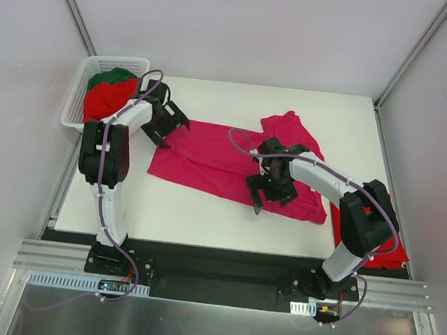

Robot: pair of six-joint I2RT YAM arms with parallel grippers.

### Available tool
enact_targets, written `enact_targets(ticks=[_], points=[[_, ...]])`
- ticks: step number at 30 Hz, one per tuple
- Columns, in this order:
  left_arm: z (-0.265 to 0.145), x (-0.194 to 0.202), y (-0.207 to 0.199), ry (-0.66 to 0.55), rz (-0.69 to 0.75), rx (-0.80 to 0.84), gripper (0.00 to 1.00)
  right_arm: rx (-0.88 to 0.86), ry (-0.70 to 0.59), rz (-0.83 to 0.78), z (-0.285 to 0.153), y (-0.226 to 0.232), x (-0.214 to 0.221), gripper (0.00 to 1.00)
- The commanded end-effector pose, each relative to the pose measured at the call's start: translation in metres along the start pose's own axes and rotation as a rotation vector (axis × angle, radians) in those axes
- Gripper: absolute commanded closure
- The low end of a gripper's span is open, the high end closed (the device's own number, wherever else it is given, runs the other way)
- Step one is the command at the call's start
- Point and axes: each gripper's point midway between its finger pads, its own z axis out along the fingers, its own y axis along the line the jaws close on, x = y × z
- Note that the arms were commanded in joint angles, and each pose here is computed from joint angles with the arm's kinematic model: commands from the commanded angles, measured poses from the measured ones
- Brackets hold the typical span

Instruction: Fold and stack the t-shirts

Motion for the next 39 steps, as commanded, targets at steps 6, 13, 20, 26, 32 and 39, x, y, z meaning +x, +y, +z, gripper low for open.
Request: enact_targets(ticks=[6, 13, 20, 26, 32, 39], points=[[0.000, 0.000, -0.009, 0.017, 0.029, 0.024, 0.01, 0.014, 0.003, -0.017, -0.009, -0.001, 0.006, 0.04], [-0.016, 0.003, -0.003, -0.008, 0.050, 0.021, 0.01, 0.006, 0.011, -0.008, -0.006, 0.000, 0.007, 0.04], [-0.020, 0.006, -0.003, 0.002, 0.043, 0.026, 0.01, 0.001, 0.018, -0.008, -0.004, 0.002, 0.006, 0.04], [-0.019, 0.007, -0.004, 0.010, 0.043, 0.027, 0.01, 0.001, 0.030, -0.005, -0.001, 0.001, 0.009, 0.04], [-0.014, 0.013, 0.005, 0.024, 0.039, 0.005, 0.01, 0.003, 0.035, -0.003, 0.001, 0.001, 0.010, 0.04], [-0.006, 0.013, 0.009, 0.029, 0.043, -0.014, 0.01, 0.004, 0.041, -0.007, 0.001, 0.001, 0.011, 0.04]])
